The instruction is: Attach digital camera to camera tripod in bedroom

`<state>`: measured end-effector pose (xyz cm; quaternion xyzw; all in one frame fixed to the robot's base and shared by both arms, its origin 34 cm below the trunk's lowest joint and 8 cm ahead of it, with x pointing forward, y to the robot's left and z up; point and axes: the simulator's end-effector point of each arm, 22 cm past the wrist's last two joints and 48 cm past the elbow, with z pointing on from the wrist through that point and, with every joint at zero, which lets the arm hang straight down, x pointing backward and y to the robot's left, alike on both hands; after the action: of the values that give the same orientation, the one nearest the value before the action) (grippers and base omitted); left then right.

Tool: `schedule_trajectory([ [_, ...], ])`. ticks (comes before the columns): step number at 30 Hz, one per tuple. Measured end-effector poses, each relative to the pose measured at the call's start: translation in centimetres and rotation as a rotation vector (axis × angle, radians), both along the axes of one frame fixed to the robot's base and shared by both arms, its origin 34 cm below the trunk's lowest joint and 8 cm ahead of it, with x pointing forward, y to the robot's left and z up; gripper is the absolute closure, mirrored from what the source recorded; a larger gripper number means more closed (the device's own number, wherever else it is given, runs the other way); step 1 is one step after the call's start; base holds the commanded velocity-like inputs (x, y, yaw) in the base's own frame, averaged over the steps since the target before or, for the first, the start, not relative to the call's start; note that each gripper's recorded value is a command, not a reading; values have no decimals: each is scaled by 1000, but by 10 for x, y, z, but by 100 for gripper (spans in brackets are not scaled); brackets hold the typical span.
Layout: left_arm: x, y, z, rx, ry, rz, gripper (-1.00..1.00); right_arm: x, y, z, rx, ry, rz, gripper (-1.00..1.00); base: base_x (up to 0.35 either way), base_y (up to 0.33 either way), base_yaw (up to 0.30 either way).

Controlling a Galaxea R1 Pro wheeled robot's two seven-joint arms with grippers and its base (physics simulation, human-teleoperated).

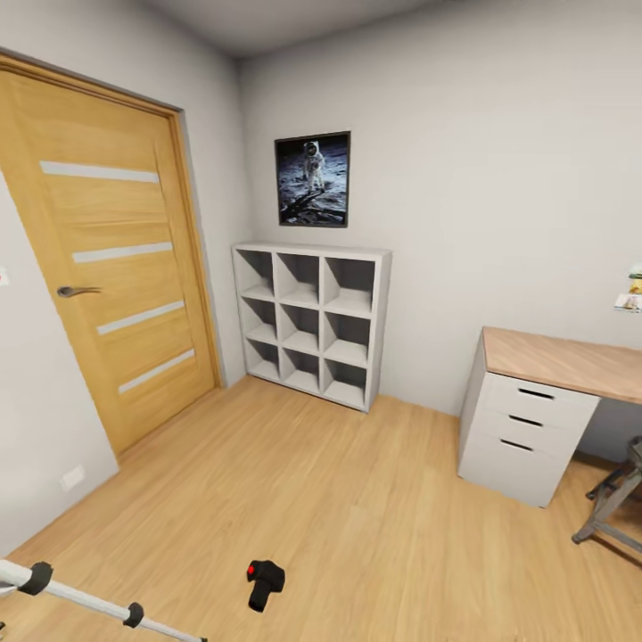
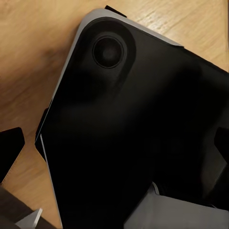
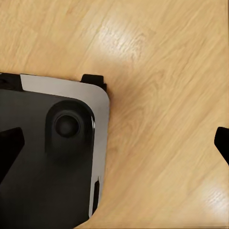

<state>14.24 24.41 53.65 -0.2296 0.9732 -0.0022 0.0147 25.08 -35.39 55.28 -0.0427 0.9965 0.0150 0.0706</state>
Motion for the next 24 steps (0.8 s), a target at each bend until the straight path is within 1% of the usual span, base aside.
schedule_trajectory([
  [9, 0, 0, 0, -1, 0, -7, -100, 0, 0, 0, 0, 0, 2, -100, 32, 0, -289],
  [24, 0, 0, 0, -1, -1, -11, -100, 0, 0, 0, 1, 0, 2, -100, 153, 0, -278],
])
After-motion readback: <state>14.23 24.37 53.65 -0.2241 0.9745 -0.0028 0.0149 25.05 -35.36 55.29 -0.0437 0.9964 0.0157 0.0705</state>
